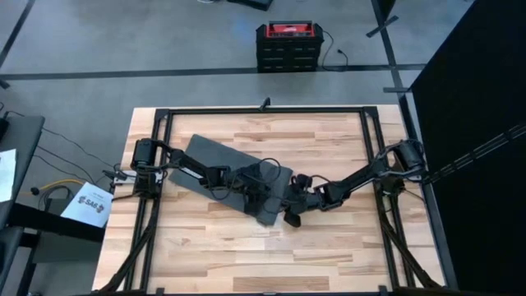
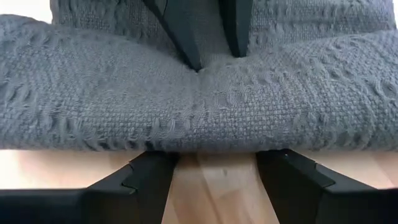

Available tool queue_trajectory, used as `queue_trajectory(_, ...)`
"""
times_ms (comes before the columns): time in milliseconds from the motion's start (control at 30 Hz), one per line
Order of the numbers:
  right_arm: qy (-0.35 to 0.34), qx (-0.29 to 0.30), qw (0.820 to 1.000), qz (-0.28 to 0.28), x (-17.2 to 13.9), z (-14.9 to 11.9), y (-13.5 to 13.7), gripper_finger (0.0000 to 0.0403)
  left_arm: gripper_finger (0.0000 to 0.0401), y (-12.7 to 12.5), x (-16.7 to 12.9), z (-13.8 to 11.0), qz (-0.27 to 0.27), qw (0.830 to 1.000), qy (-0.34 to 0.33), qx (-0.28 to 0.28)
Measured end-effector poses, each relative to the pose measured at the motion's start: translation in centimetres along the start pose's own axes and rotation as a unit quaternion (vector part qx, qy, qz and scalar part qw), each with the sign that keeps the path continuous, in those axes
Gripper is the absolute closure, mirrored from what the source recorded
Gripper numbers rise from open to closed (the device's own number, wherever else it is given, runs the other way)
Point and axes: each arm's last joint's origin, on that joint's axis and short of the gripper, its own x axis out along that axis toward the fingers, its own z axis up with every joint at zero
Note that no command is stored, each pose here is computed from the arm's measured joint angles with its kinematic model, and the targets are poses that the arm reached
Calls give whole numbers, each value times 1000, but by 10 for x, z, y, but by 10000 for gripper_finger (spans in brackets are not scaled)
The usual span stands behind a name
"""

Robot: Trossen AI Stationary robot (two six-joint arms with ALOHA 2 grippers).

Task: Roll towel
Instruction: Roll the gray towel

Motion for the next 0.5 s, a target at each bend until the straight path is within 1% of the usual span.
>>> queue_trajectory(133, -16, -17, 1000, 0, -3, 6, -3, 187, 283, 0, 0, 2, 0, 1000, -11, -1)
queue_trajectory(267, -40, -18, 999, -5, -6, 13, -5, 187, 283, 0, 0, 4, 0, 1000, -19, -10)
queue_trajectory(500, -43, -17, 999, -7, -6, 15, -6, 187, 283, 0, -10, 15, 0, 999, -36, -20)
